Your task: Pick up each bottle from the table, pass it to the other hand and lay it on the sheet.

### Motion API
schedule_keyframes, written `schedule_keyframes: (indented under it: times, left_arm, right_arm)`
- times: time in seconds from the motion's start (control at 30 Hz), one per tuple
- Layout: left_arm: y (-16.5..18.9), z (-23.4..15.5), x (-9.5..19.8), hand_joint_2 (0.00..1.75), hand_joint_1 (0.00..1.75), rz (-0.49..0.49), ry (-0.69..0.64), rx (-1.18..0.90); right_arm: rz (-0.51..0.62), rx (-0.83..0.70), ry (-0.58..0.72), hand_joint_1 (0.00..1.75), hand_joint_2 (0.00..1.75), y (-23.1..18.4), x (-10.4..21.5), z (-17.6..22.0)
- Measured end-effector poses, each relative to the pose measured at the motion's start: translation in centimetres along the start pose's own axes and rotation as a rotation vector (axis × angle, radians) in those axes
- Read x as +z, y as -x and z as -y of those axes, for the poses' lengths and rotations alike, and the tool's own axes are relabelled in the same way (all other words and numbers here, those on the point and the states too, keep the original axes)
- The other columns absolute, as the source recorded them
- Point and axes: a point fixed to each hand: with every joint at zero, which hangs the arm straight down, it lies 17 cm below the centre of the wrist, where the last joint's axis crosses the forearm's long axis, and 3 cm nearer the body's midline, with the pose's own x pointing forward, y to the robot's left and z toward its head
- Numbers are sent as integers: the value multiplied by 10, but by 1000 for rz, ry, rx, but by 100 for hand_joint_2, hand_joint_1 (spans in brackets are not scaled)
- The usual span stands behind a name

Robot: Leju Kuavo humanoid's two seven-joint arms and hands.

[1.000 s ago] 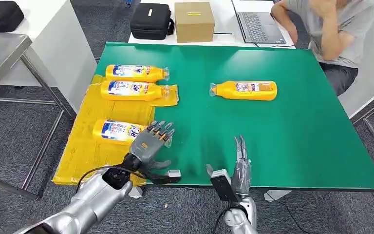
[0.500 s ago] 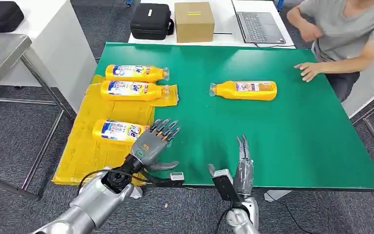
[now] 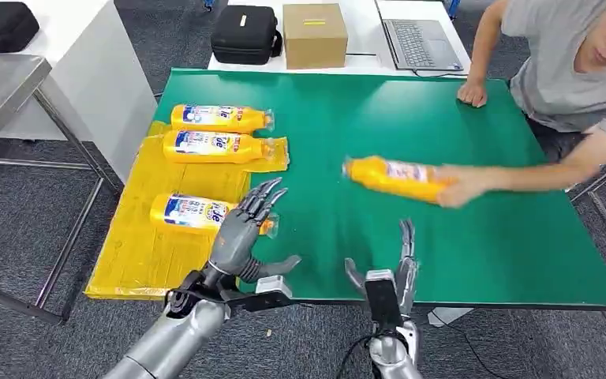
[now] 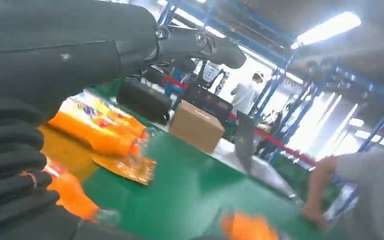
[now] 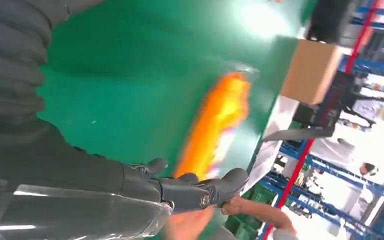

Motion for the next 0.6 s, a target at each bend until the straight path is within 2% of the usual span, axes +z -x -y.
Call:
schedule_keyframes:
  times: [0.37, 0.6]
  left_arm:
    - [-14, -8, 7, 175, 0, -17, -111, 197]
    - [-18, -14, 6, 175, 0, -15, -163, 266]
  right_arm:
    - [166, -129, 13, 0, 175, -81, 5, 4]
    - [303, -85, -3, 0, 175, -123, 12, 6]
